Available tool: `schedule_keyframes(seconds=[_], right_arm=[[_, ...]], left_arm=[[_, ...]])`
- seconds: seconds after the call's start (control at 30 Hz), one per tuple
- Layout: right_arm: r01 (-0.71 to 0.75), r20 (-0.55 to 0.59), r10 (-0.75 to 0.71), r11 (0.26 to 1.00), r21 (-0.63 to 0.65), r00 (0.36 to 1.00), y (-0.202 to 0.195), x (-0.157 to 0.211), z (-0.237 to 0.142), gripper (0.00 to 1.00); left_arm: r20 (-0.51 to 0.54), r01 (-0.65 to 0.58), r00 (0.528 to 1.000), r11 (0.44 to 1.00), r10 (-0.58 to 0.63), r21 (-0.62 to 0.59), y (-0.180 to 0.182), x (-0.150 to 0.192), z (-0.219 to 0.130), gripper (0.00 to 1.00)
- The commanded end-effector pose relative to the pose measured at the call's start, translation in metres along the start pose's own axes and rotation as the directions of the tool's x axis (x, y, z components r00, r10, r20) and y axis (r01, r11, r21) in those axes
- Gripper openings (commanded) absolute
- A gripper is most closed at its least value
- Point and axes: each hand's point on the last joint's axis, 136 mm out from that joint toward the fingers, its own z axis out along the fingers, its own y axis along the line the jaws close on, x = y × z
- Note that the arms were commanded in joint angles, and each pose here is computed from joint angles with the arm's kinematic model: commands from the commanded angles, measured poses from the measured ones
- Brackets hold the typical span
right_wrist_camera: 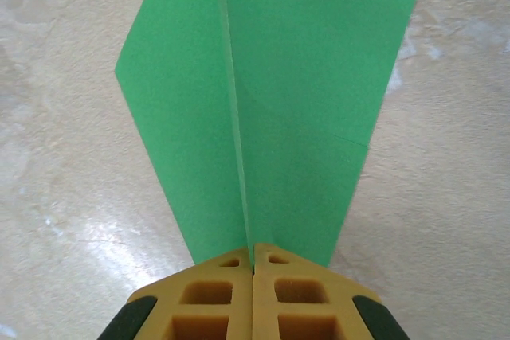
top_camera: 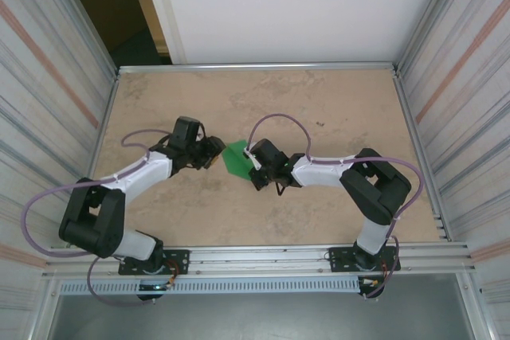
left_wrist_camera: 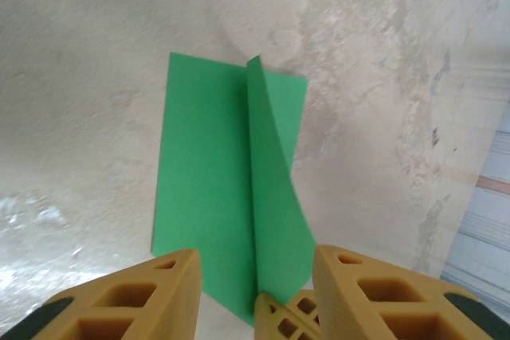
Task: Fold a paper plane with a square sheet of paper (pick it up from the middle)
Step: Fourth fold the wing at the center of the table.
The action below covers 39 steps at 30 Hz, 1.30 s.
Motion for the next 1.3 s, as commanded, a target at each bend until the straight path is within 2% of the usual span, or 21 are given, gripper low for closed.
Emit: schedule_keyframes(seconds=[0.0, 0.13, 0.37, 0.67, 1.0, 1.27], right_arm=[[-0.032, -0.029, 0.029, 0.996, -0.088, 0.999, 0.008, 0.001, 0.0, 0.03], [-0.102, -0.049, 0.095, 0.978, -0.18, 0.994, 0.011, -0.002, -0.005, 0.02], [-0.182, -0.098, 0.16, 0.942, -0.281, 0.982, 0.015, -0.002, -0.009, 0.01], [-0.203, -0.155, 0.164, 0.936, -0.287, 0.974, 0.016, 0.004, -0.005, 0.01], [-0.22, -0.2, 0.164, 0.927, -0.304, 0.966, 0.021, 0.008, -0.001, 0.01], [-0.247, -0.227, 0.18, 0.915, -0.318, 0.957, 0.024, 0.01, 0.003, 0.01]], left_arm=[[-0.031, -0.026, 0.999, 0.999, 0.026, 0.031, 0.007, 0.011, 0.006, 0.39], [-0.073, -0.036, 0.996, 0.997, 0.041, 0.068, 0.01, 0.025, 0.016, 0.32], [-0.127, -0.108, 0.984, 0.989, 0.121, 0.103, 0.0, 0.043, 0.032, 0.29], [-0.183, -0.121, 0.975, 0.992, 0.123, 0.023, 0.014, 0.055, 0.051, 0.2], [-0.211, -0.122, 0.972, 0.99, 0.105, -0.066, 0.032, 0.059, 0.055, 0.18], [-0.22, -0.123, 0.97, 0.989, 0.102, -0.085, 0.04, 0.062, 0.057, 0.14]])
